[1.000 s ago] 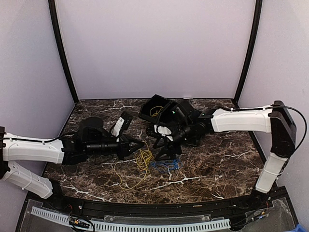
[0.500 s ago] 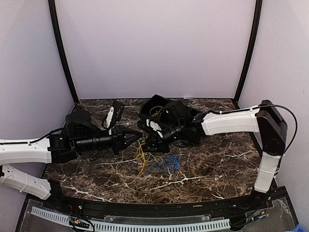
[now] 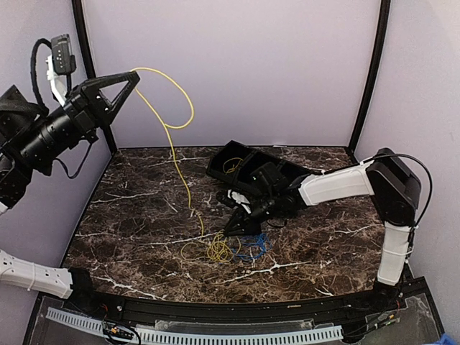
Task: Untangle the cables
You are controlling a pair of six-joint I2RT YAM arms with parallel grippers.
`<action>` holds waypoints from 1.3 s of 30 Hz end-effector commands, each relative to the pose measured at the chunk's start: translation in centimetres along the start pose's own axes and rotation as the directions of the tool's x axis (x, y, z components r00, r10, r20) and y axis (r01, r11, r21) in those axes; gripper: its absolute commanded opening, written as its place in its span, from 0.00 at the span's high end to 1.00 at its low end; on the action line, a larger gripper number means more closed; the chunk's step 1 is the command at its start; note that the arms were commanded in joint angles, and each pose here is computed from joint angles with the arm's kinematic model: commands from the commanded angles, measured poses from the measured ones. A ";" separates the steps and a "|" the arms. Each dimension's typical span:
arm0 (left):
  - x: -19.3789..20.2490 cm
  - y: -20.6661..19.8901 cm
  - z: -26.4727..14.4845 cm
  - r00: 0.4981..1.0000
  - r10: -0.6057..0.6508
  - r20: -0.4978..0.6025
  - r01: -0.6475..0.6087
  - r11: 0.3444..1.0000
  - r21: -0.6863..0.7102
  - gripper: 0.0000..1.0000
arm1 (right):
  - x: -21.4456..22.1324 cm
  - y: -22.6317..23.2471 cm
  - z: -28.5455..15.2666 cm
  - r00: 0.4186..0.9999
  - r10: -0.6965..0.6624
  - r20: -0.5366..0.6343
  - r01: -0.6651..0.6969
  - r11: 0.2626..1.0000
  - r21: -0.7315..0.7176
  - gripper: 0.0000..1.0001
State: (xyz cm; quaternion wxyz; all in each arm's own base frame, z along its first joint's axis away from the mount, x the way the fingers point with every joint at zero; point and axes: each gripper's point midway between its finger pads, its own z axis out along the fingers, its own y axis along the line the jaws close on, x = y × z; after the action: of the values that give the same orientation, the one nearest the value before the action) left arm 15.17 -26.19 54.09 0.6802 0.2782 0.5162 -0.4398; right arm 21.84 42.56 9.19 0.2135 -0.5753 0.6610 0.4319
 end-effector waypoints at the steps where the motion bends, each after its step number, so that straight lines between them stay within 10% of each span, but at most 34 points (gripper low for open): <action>1: 1.2 1.8 0.0 0.993 0.078 -0.088 -0.087 0.991 -0.102 1.00 | 1.1 -0.8 -1.3 0.999 0.015 -0.035 -0.014 0.999 0.039 0.86; 21: -15.3 4.2 6.2 0.914 0.347 0.212 -0.255 0.896 -0.364 1.00 | -1.0 3.4 -8.5 0.987 -0.155 -0.051 0.159 0.984 0.084 0.56; 30: -14.6 6.3 12.3 0.828 0.538 0.159 -0.415 0.778 -0.472 1.00 | 0.7 3.4 -11.6 0.983 -0.176 -0.059 0.184 0.963 0.198 0.50; 39: -11.1 13.6 17.7 0.848 0.506 0.154 -0.382 0.788 -0.483 1.00 | 2.2 1.0 -13.0 0.978 -0.188 -0.094 0.208 0.920 0.331 0.42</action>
State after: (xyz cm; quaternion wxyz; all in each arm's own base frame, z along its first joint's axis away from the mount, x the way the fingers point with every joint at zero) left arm 33.42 -33.55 66.83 0.8574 0.1996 0.4501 -0.1500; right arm 21.43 31.07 15.08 0.3022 -0.6070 0.6675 0.3076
